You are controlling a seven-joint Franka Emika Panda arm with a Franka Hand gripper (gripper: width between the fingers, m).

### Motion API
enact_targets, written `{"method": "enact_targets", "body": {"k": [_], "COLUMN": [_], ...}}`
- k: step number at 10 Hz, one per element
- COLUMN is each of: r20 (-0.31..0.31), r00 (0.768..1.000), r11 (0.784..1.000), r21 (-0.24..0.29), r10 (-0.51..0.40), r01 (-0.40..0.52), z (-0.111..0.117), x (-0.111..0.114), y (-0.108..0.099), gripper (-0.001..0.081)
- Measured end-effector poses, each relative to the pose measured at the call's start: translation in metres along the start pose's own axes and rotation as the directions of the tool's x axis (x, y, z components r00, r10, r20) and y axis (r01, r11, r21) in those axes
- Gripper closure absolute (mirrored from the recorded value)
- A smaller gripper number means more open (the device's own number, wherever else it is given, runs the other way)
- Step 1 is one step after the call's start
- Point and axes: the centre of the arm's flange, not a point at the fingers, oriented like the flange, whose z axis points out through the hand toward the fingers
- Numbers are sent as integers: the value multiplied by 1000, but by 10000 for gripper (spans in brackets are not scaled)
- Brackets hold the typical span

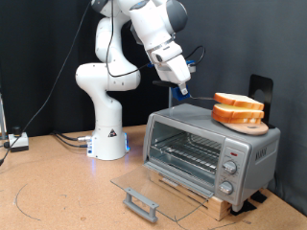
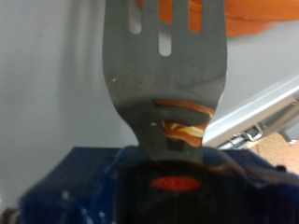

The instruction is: Make a piece of toast with the oven

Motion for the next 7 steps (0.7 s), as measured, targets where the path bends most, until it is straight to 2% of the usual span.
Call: {"method": "enact_targets", "body": {"k": [2,7], "r20": [-15,-10], "r00": [1000,999], "r11": [999,997], "r21": [-38,-62], "r10": [1,39], "r01": [-2,-40], "z": [1,16], "x": [5,19], "y": [3,3], "gripper": [349,349]}}
